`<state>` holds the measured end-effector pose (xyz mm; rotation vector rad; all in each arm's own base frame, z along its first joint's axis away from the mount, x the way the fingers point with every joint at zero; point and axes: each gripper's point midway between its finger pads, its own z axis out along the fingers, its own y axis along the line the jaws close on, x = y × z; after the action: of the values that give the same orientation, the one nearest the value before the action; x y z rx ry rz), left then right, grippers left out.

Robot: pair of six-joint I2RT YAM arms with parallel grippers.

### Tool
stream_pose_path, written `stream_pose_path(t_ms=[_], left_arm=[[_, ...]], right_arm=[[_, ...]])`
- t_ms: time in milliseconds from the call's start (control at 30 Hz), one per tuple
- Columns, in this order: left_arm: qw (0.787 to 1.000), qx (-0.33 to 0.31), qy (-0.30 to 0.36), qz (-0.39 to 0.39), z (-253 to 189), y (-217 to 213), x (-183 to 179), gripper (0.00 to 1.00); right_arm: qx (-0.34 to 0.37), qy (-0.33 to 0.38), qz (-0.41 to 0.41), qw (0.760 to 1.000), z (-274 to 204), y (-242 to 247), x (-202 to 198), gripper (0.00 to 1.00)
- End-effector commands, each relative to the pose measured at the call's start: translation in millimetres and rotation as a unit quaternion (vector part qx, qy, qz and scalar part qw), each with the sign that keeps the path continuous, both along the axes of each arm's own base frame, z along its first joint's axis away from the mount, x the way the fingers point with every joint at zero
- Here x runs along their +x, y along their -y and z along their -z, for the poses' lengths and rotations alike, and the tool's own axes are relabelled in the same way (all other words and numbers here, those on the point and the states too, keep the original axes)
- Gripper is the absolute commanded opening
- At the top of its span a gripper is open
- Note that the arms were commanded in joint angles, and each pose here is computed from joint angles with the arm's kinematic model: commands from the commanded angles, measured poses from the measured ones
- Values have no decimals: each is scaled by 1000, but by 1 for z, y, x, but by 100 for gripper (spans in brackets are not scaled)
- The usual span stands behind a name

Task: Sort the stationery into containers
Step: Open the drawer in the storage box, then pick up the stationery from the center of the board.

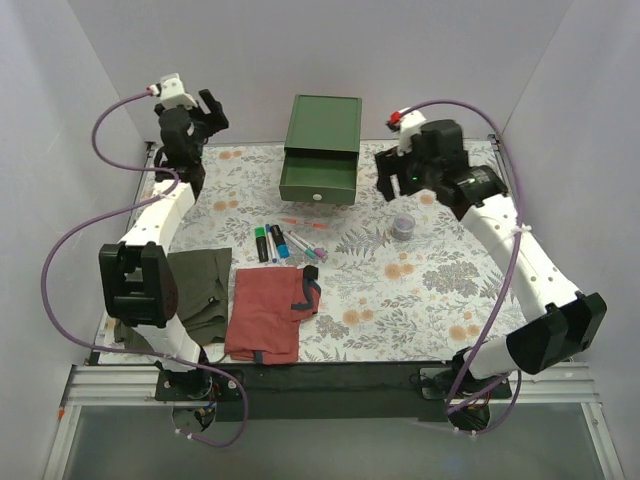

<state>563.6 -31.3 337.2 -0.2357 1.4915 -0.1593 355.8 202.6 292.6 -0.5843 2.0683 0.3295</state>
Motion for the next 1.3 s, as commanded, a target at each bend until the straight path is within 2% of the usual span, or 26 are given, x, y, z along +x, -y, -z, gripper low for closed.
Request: stream_pose_path(t_ms=[0,67,233,467,600,867,1267], left_arm=[[998,-28,-53,1,14,-47,-30,75],[997,-19,-74,16,30,-53,-36,77],[991,13,-131,6,61,-63,-41,77],[988,-2,-153,33,79,-53,-41,77],[986,6,-160,41,85,-52,-38,77],[984,21,-170,42,92,-50,-27,77],[980,45,-192,30,107,-45,-25,77]], right_arm=[[-80,-8,-137,987,39,49,1,81],[-116,-16,-217,969,67,62,-11,86],[-109,-81,-295,946,116,67,-27,87],[-137,-95,-299,940,144,76,-2,87],[-153,-73,-292,941,151,80,24,87],[-153,-86,-274,946,169,85,72,87],[-146,-102,-307,935,193,82,62,87]])
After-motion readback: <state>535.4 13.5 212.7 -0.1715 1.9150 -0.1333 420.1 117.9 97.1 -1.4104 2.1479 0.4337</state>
